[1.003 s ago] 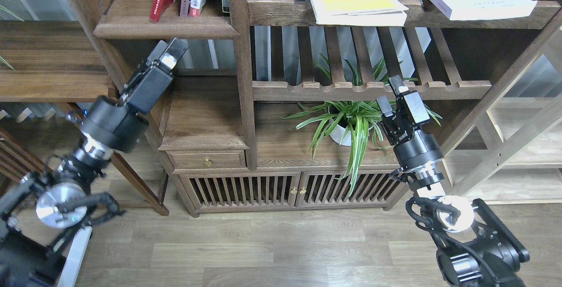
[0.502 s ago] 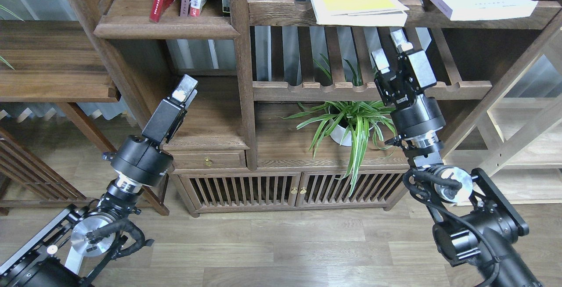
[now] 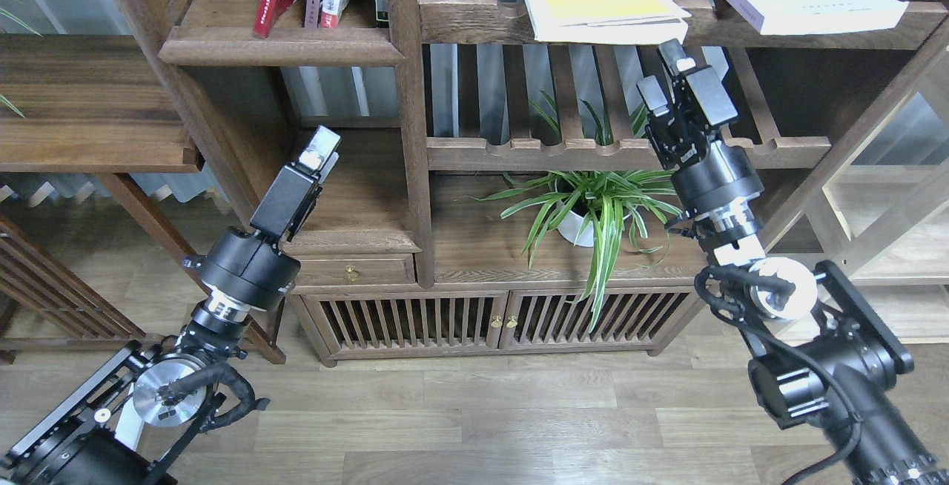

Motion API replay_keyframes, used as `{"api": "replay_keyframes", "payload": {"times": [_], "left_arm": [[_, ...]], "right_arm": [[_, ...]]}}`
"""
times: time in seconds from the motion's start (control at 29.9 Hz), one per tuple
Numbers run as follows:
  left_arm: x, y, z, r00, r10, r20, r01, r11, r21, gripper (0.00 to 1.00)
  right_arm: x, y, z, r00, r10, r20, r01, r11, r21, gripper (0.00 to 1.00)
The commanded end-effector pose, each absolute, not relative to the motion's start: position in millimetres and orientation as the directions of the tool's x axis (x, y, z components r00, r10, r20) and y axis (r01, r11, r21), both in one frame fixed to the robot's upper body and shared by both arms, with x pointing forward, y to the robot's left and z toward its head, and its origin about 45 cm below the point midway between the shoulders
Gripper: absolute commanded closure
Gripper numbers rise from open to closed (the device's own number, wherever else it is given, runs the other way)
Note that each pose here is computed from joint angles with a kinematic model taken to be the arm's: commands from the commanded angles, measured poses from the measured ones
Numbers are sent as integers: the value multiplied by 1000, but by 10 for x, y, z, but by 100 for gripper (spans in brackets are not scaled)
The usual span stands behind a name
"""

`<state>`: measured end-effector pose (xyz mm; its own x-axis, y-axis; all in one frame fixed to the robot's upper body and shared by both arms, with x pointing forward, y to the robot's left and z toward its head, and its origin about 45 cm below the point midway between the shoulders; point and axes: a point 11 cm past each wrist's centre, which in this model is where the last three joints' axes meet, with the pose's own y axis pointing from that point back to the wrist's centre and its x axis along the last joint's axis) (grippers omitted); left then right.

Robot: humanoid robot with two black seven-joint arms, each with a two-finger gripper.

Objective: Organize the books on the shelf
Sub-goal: 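Raise the right gripper to the yellow-green book on the top shelf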

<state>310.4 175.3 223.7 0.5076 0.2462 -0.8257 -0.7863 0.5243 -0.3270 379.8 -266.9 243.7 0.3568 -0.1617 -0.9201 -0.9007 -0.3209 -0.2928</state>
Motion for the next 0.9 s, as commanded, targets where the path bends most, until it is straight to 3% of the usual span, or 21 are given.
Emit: {"api": "replay_keyframes", "payload": {"times": [0.0,0.4,0.87], "left_arm": [[3084,1726,2209,505,245,-828,-783,533,-320,1],[3080,1730,2197,506,254,-824,-779,545,-311,1],[3098,1743,2181,503,260,-824,-783,542,-306,1]], "right_arm": [[3848,-2671,2473,346,-175,-922,-904,-325,-278,15],[3961,-2637,2684,383,-184,-905,-887,-347,-305,20],[4137,-2626,2721,266,-235,-935,-929,-322,-184,24]]}}
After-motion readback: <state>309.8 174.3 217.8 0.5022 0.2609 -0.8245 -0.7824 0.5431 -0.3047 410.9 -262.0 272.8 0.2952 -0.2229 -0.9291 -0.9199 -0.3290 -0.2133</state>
